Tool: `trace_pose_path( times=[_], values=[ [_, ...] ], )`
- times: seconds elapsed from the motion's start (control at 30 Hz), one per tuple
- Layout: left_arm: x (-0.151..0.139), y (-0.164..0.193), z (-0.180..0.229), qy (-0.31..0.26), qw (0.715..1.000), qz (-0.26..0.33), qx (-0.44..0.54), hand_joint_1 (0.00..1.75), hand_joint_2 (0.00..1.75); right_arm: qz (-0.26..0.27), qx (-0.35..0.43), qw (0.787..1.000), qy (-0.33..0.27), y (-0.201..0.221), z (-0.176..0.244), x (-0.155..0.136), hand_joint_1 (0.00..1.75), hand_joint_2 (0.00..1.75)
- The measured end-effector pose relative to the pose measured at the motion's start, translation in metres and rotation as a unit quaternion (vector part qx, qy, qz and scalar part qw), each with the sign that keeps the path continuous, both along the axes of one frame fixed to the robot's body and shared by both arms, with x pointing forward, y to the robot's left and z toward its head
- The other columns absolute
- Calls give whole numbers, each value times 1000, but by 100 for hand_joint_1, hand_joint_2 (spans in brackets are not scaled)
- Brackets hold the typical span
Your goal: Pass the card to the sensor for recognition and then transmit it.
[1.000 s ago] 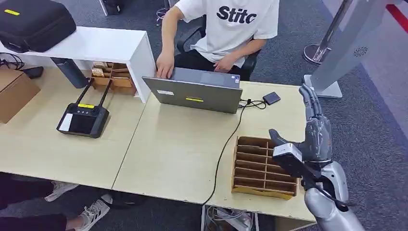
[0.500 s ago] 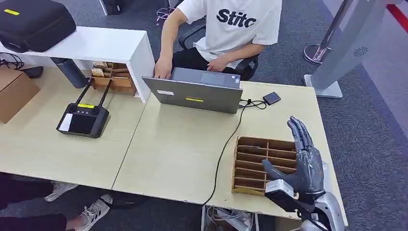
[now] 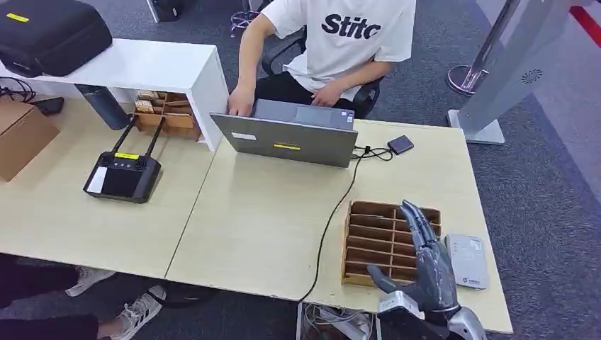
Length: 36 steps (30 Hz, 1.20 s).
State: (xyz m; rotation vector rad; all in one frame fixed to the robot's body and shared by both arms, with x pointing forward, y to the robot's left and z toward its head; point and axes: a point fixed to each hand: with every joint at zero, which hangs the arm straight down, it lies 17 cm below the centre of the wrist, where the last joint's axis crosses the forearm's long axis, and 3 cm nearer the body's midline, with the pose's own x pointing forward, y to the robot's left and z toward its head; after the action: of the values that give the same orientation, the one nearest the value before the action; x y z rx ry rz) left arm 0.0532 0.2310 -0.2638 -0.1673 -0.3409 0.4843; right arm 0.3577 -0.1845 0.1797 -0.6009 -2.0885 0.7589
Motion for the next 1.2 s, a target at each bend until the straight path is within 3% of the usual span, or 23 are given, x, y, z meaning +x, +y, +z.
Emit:
trace_pose_path(
  times=[0.23,0.37,0.5,0.67,0.8,0.9,1.07,1.2],
  values=[
    [-3,-3,0,1,1000,12,7,0,175,-87,127,988,-6,-76,26,3,0,175],
    [-5,-4,-1,2,1000,19,10,0,175,-157,209,965,-10,-145,36,3,0,175],
    [-5,-5,0,3,1000,22,9,0,175,-226,281,933,19,-215,19,-1,0,175],
    [-6,-6,-1,5,1000,23,8,0,175,-304,342,885,84,-284,-39,-16,0,175],
    [-5,-6,-1,6,1000,24,8,0,175,-356,371,847,137,-316,-94,-39,0,175],
    [-6,-6,-1,7,1000,25,8,0,175,-374,390,822,178,-324,-125,-49,0,175],
    [-5,-5,-1,9,1000,23,7,0,175,-392,428,759,294,-321,-218,-78,0,175],
    [-6,-5,-1,9,1000,22,8,0,175,-412,449,719,334,-320,-266,-106,0,175]
  ],
)
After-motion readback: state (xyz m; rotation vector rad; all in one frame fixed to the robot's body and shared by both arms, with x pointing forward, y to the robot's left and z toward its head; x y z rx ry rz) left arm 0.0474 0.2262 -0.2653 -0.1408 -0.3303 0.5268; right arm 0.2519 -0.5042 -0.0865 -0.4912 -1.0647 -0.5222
